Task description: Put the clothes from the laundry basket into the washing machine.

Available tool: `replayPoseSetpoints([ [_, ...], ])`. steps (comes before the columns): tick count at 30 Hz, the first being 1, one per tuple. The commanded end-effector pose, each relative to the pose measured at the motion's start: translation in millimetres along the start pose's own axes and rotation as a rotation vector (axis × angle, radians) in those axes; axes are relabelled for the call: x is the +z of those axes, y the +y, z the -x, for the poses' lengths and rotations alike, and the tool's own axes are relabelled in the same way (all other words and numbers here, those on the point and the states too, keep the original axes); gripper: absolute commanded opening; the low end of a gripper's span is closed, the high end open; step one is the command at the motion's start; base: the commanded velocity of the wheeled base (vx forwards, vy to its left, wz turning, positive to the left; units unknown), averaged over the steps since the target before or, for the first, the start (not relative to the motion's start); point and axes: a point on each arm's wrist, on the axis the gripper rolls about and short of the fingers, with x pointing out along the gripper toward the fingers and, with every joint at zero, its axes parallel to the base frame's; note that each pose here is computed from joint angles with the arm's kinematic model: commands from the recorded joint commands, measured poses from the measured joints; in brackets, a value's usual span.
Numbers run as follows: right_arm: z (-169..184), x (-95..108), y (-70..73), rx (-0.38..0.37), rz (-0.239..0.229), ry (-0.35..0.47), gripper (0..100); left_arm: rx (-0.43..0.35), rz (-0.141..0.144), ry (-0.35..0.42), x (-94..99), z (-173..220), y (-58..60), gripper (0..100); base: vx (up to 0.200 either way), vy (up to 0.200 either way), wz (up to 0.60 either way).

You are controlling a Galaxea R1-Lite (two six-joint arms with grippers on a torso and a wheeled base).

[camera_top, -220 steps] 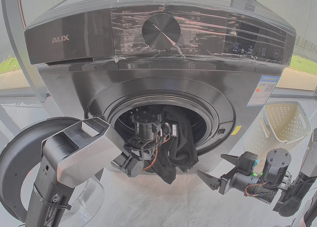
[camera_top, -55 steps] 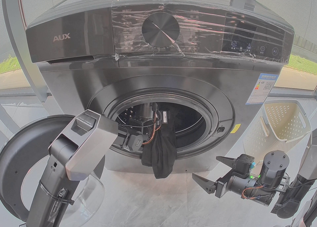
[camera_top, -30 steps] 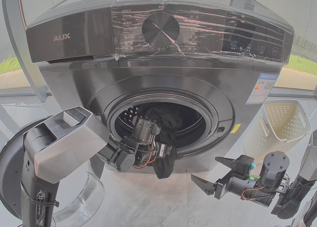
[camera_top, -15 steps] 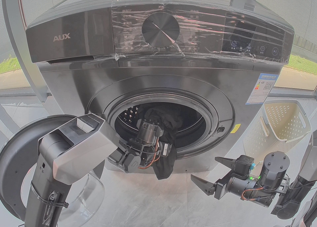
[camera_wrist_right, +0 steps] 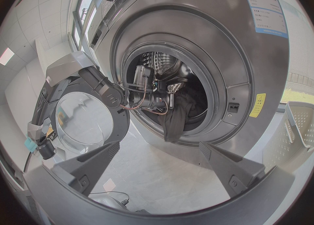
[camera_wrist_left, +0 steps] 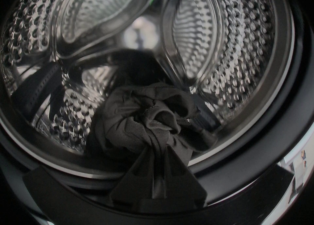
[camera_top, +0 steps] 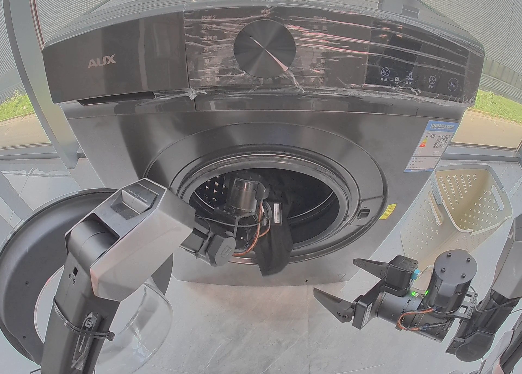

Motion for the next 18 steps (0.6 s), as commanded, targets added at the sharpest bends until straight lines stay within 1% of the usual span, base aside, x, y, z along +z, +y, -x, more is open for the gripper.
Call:
replayPoseSetpoints([
  [1, 0, -1, 0.0, 0.0, 0.0, 0.003, 100, 0.043, 0.033, -0.103, 19.6, -12, 10.3, 0, 0.0, 0.0, 0.0],
  [3, -1, -1, 0.0, 0.0, 0.001, 0.004, 100, 0.049, 0.038, -0.121, 23.6, -14, 14.1, 0, 0.0, 0.0, 0.0],
  [8, -1, -1, -0.4, -0.002, 0.0, 0.006, 100, 0.053, 0.034, -0.105, 18.6, -13, 15.2, 0, 0.0, 0.0, 0.0],
  [9, -1, -1, 0.0, 0.001, 0.001, 0.004, 100, 0.053, 0.034, -0.104, 18.4, -13, 15.3, 100, 0.0, 0.0, 0.0],
  [14, -1, -1, -0.4, -0.002, 0.0, 0.006, 100, 0.047, 0.033, -0.083, 14.2, -9, 11.2, 100, 0.0, 0.0, 0.0],
  [18, 0, -1, -0.1, 0.0, 0.002, 0.007, 100, 0.028, 0.007, -0.036, 10.2, 7, -0.7, 100, 0.0, 0.0, 0.0],
])
